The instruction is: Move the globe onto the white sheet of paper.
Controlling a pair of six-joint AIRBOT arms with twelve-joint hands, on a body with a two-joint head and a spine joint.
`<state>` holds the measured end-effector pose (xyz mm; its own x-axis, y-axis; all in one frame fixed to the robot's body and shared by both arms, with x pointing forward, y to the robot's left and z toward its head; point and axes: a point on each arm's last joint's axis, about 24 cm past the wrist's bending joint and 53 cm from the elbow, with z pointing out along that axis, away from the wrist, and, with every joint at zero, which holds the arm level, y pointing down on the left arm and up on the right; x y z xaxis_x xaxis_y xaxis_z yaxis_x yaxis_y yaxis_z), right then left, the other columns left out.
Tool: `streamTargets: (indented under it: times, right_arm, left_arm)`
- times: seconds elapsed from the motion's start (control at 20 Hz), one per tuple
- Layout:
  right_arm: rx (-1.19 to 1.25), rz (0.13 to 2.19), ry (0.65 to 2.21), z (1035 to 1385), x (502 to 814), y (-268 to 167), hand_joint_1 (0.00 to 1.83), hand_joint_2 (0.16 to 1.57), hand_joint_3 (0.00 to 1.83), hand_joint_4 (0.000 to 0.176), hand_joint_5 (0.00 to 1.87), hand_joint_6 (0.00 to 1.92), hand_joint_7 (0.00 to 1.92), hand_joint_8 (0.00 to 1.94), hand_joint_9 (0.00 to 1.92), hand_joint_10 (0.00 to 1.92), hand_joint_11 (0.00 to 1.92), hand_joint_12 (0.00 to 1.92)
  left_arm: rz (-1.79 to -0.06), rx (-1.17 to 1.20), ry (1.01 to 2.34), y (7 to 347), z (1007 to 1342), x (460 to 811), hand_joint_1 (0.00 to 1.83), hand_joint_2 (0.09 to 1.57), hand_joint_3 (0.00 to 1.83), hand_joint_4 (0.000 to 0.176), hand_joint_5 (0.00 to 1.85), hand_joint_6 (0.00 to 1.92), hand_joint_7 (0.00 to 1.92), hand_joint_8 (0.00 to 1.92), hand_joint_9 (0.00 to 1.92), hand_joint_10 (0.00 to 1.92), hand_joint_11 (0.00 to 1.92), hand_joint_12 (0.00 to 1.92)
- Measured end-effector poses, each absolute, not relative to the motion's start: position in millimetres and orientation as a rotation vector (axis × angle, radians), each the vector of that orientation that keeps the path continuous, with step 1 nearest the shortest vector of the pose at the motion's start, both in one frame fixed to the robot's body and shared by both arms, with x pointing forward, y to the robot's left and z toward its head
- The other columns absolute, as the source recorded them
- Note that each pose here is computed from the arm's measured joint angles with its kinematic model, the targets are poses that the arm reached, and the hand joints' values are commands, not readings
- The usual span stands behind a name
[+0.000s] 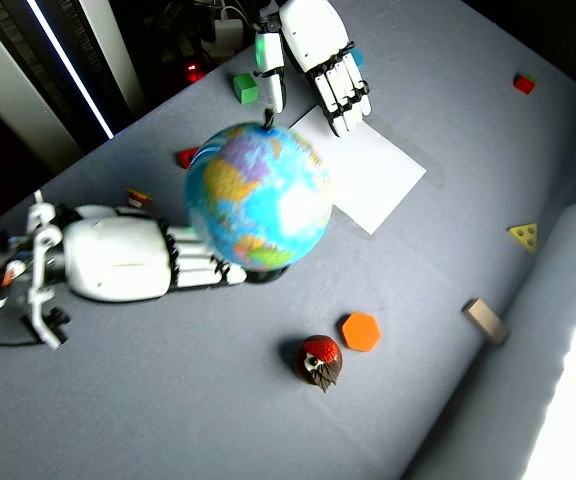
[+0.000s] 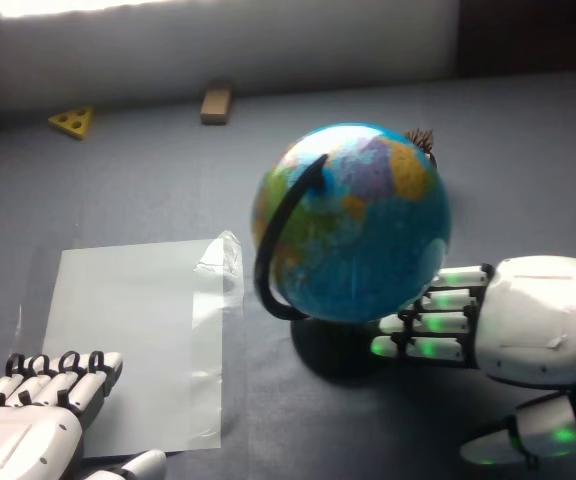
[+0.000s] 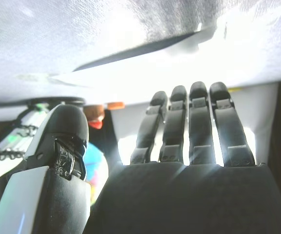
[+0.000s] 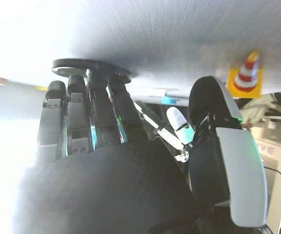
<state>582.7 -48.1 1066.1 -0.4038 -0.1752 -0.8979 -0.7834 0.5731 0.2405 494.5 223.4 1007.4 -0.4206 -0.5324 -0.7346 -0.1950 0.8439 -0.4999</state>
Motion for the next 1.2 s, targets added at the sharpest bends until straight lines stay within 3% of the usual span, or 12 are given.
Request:
streamTargets:
  times: [1.2]
  right_arm:
    - [-0.883,0.792,1.837,1092.4,606.2,98.9,0.00,1.21,0.00,0.000,0.12,0.01,0.12,0.00,0.07,0.01,0.00,0.00]
  left_arm:
    - [-0.472,-0.507,2.025,214.3,1003.9,494.0,0.00,1.28,0.00,0.000,0.01,0.00,0.03,0.00,0.04,0.00,0.01,0.03]
